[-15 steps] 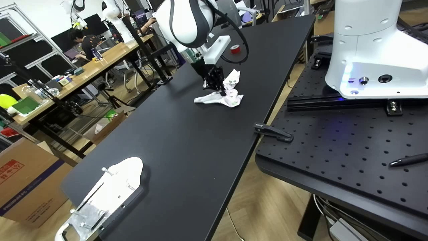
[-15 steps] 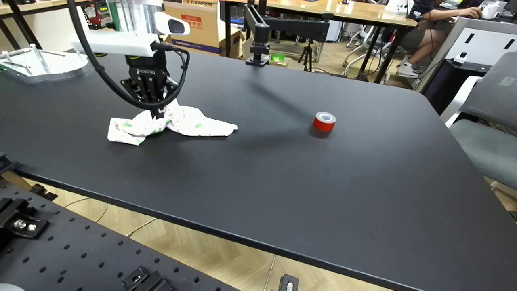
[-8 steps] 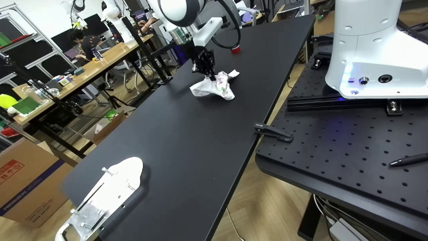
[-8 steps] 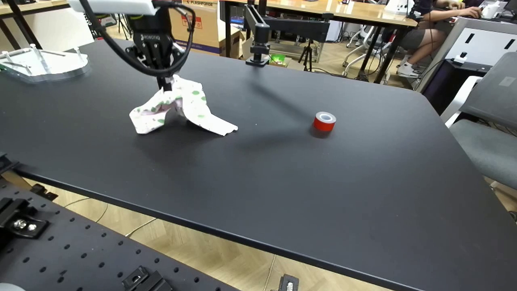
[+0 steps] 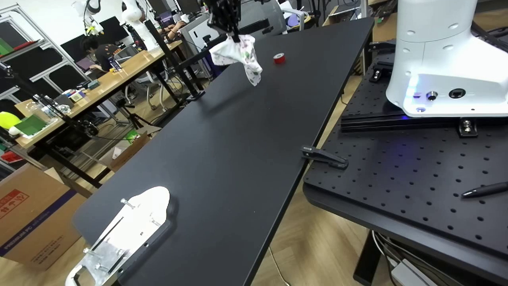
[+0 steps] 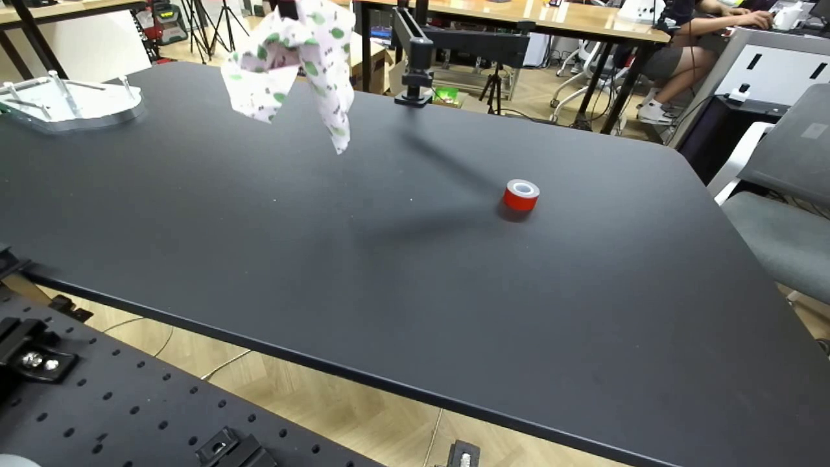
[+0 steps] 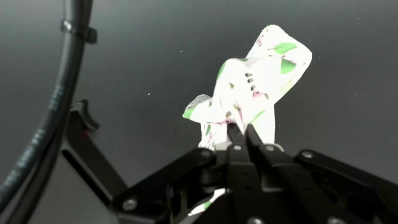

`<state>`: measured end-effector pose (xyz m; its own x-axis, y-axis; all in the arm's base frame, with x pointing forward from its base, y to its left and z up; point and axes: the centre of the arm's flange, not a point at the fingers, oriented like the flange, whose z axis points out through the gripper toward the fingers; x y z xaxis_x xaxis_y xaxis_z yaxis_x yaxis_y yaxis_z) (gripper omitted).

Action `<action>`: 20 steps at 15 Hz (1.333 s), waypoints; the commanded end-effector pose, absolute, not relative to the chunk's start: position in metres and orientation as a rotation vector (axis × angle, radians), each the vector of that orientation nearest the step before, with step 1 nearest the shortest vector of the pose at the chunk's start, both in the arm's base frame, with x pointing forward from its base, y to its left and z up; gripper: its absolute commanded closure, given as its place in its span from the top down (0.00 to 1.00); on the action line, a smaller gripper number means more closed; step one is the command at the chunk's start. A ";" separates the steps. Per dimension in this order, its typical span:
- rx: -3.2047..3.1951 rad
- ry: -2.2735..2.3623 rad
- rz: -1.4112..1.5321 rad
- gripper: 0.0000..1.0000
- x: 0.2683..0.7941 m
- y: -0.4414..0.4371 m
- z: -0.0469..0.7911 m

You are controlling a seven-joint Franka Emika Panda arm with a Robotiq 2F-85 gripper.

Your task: Hang the cloth on the stand

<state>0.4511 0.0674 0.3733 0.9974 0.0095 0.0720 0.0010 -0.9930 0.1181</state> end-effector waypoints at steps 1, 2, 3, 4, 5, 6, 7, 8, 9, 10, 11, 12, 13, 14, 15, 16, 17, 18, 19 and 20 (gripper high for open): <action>2.975 -0.129 0.206 0.01 0.424 0.052 0.445; 2.964 -0.154 0.231 0.01 0.417 0.047 0.460; 2.960 -0.187 0.259 0.01 0.411 0.041 0.473; 2.957 -0.222 0.282 0.01 0.406 0.035 0.483; 2.955 -0.251 0.302 0.01 0.401 0.028 0.491; 2.954 -0.288 0.318 0.01 0.399 0.018 0.497; 2.953 -0.322 0.336 0.01 0.397 0.008 0.503; 2.953 -0.351 0.349 0.01 0.396 -0.004 0.507; 2.948 -0.378 0.353 0.01 0.396 -0.014 0.510; 2.949 -0.408 0.347 0.01 0.398 -0.028 0.511; 2.957 -0.430 0.330 0.01 0.400 -0.040 0.510; 2.963 -0.449 0.315 0.01 0.402 -0.050 0.507; 2.970 -0.463 0.298 0.01 0.403 -0.059 0.503; 2.978 -0.467 0.277 0.01 0.407 -0.065 0.498; 2.981 -0.470 0.260 0.01 0.410 -0.070 0.493; 2.982 -0.474 0.243 0.01 0.414 -0.074 0.489; 2.984 -0.479 0.228 0.01 0.417 -0.077 0.485; 2.984 -0.487 0.218 0.01 0.420 -0.079 0.482; 2.983 -0.495 0.210 0.01 0.424 -0.081 0.479; 2.983 -0.506 0.210 0.01 0.427 -0.084 0.477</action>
